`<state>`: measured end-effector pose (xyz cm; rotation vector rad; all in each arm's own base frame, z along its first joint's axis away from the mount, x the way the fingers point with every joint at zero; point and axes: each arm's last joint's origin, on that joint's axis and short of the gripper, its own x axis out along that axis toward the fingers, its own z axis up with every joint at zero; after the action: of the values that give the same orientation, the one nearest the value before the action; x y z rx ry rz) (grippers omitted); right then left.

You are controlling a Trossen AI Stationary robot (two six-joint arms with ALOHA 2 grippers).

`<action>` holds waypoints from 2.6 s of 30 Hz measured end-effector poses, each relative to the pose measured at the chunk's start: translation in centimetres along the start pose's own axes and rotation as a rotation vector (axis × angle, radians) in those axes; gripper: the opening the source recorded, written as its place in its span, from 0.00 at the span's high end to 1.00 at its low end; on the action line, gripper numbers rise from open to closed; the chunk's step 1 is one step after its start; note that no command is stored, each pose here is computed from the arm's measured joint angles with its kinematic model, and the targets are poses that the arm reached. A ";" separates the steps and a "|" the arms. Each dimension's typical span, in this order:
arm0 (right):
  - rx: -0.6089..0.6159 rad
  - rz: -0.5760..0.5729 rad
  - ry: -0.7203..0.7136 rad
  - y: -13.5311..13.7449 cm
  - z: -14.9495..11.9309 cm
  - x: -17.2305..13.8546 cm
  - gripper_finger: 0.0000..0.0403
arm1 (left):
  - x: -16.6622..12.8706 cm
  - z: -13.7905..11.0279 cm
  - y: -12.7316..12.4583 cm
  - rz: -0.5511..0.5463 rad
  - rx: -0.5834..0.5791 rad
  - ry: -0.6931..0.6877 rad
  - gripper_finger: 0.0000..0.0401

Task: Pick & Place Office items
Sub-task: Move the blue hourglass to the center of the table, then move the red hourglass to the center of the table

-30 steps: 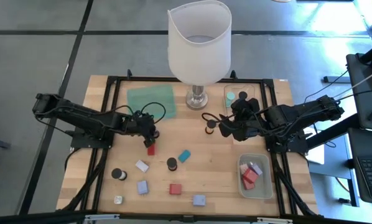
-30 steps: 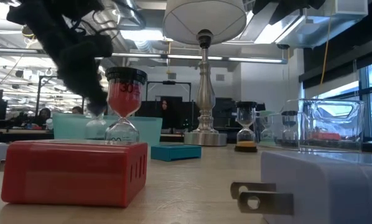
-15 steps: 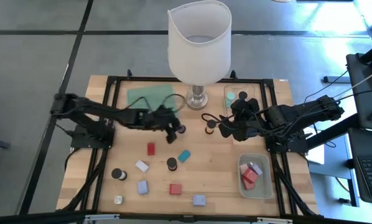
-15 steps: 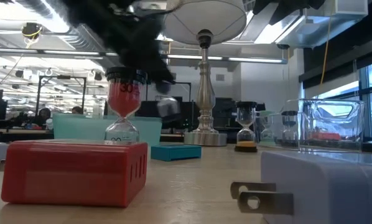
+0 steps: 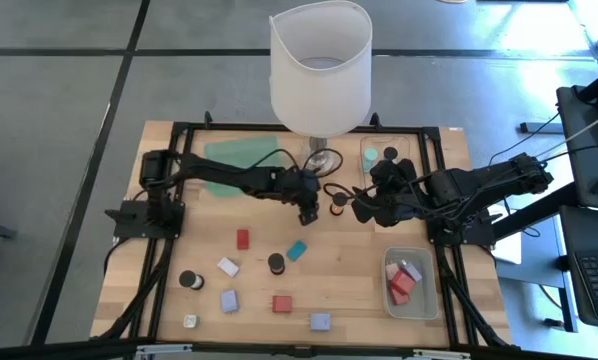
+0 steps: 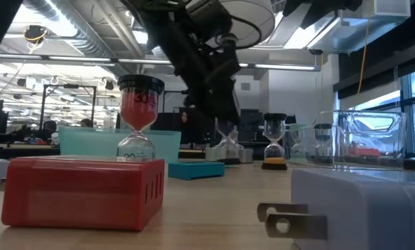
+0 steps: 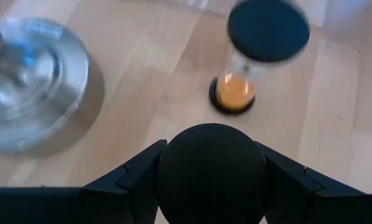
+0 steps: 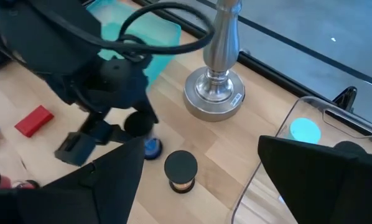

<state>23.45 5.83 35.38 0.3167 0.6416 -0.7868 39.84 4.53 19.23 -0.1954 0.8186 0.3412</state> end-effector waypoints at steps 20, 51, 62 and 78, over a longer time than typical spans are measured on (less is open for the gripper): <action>-0.018 0.001 0.003 0.0 0.0 0.0 0.21 | 1.4 1.0 0.7 0.017 0.026 0.019 0.42; -0.124 -0.006 0.008 0.0 -0.4 0.2 0.21 | -13.2 3.2 -7.2 -0.037 0.204 0.353 0.35; -0.167 -0.028 0.077 -0.1 -2.5 1.8 0.21 | -18.4 -1.6 -14.8 -0.060 0.166 0.330 0.41; -0.076 0.103 -0.013 1.5 -1.4 1.8 0.21 | -14.9 -9.9 -17.8 -0.022 0.069 0.319 0.41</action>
<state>24.91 6.50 33.16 0.2726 0.6365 -0.6641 30.28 -18.24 24.41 -0.1968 1.1407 0.2634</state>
